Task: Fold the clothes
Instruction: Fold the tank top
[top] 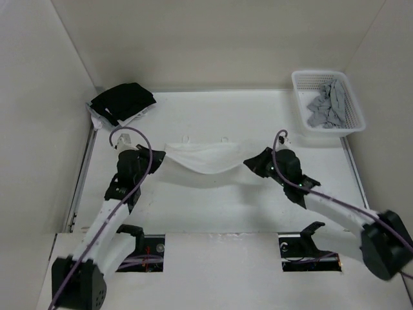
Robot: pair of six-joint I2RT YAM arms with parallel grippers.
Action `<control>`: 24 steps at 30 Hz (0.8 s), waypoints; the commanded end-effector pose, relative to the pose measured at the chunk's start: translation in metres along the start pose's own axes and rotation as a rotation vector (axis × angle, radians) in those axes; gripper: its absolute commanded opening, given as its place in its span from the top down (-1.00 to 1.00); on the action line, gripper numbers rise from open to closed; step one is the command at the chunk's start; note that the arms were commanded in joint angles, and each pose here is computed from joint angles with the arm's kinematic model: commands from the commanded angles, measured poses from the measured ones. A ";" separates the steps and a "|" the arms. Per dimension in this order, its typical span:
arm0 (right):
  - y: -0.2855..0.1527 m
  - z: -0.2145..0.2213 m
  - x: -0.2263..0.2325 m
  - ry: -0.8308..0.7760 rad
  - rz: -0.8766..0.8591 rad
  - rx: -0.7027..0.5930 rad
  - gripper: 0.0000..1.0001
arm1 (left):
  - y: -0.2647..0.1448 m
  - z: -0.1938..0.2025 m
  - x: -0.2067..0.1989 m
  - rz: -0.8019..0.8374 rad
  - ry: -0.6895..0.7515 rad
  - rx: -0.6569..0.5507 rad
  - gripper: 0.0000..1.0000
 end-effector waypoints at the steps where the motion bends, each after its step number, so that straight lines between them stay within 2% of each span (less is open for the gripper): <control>1: -0.051 -0.004 0.018 -0.079 -0.020 -0.063 0.91 | -0.050 -0.012 -0.028 0.054 0.083 -0.011 0.95; 4: -0.100 -0.009 0.033 -0.110 -0.040 -0.106 0.89 | -0.096 -0.024 -0.049 0.111 0.097 -0.055 0.95; 7: -0.147 -0.008 0.045 -0.117 -0.079 -0.112 0.89 | -0.131 -0.024 -0.059 0.153 0.085 -0.033 0.95; 13: -0.182 0.015 0.053 -0.090 -0.113 -0.013 0.86 | -0.156 -0.009 -0.051 0.148 0.023 0.033 0.94; 17: -0.158 0.031 0.054 -0.145 -0.066 -0.014 0.84 | -0.132 0.005 -0.030 0.053 0.032 0.065 0.93; 20: -0.118 0.025 0.052 -0.174 -0.015 -0.034 0.86 | -0.094 0.014 -0.021 0.003 0.042 0.090 0.93; 24: -0.051 -0.004 0.041 -0.146 0.004 -0.054 0.87 | -0.046 0.005 -0.017 -0.046 0.038 0.050 0.92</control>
Point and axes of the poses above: each gripper's point midway between its finger pads, its own y axis out along the fingers, its own x axis along the line the jaws close on, z = x × y, the point moved 7 cm from there along -y, back along the fingers, and after that the axes turned 5 degrees about y, right-handed, at the moved point
